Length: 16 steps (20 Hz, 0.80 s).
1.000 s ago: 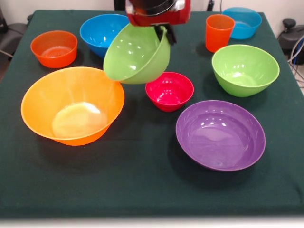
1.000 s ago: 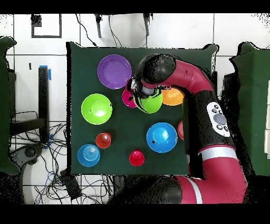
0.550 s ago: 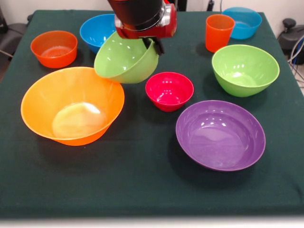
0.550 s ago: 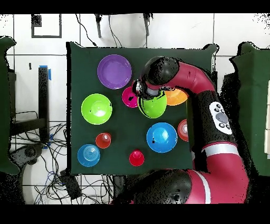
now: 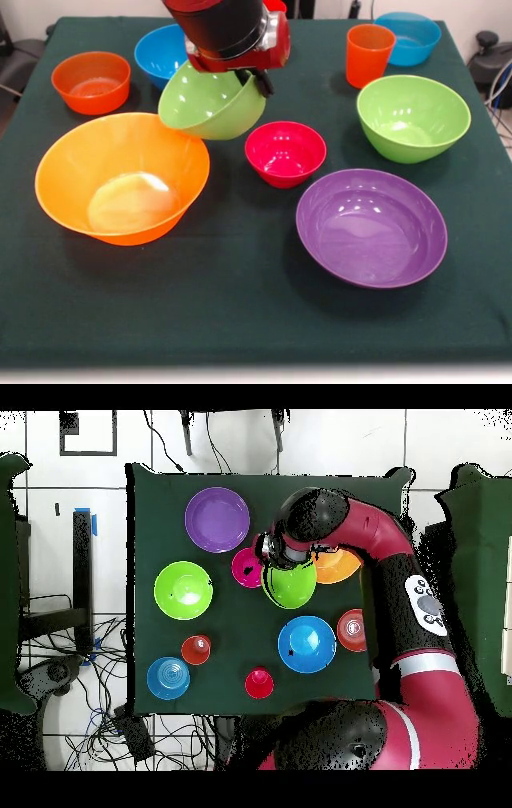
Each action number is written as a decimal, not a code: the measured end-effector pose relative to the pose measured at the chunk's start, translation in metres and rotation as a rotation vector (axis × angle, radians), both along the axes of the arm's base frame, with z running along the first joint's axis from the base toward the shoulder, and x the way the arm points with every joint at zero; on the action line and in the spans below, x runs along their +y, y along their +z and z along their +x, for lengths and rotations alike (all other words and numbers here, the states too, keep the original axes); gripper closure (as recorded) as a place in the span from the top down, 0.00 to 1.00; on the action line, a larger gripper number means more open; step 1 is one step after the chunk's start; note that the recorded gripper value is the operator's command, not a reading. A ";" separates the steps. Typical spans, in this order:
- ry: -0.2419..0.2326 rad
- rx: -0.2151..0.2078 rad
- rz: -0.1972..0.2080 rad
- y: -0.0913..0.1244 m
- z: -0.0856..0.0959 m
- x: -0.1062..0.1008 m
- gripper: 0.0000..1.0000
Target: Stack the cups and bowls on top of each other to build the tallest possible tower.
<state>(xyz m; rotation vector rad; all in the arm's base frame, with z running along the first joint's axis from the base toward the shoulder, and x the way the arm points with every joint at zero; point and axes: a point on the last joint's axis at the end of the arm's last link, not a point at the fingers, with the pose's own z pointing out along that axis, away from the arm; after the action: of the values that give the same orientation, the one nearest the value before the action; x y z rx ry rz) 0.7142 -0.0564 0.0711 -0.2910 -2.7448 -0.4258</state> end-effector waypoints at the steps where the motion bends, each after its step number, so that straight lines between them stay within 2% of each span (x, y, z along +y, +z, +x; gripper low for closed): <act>1: 0.001 0.004 0.004 0.000 0.000 0.000 0.00; 16: 0.044 0.086 0.044 0.021 0.006 0.005 0.00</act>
<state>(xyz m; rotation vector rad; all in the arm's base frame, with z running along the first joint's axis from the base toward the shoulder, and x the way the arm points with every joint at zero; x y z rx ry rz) 0.7200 -0.0518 0.0926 -0.2321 -2.6494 -0.4516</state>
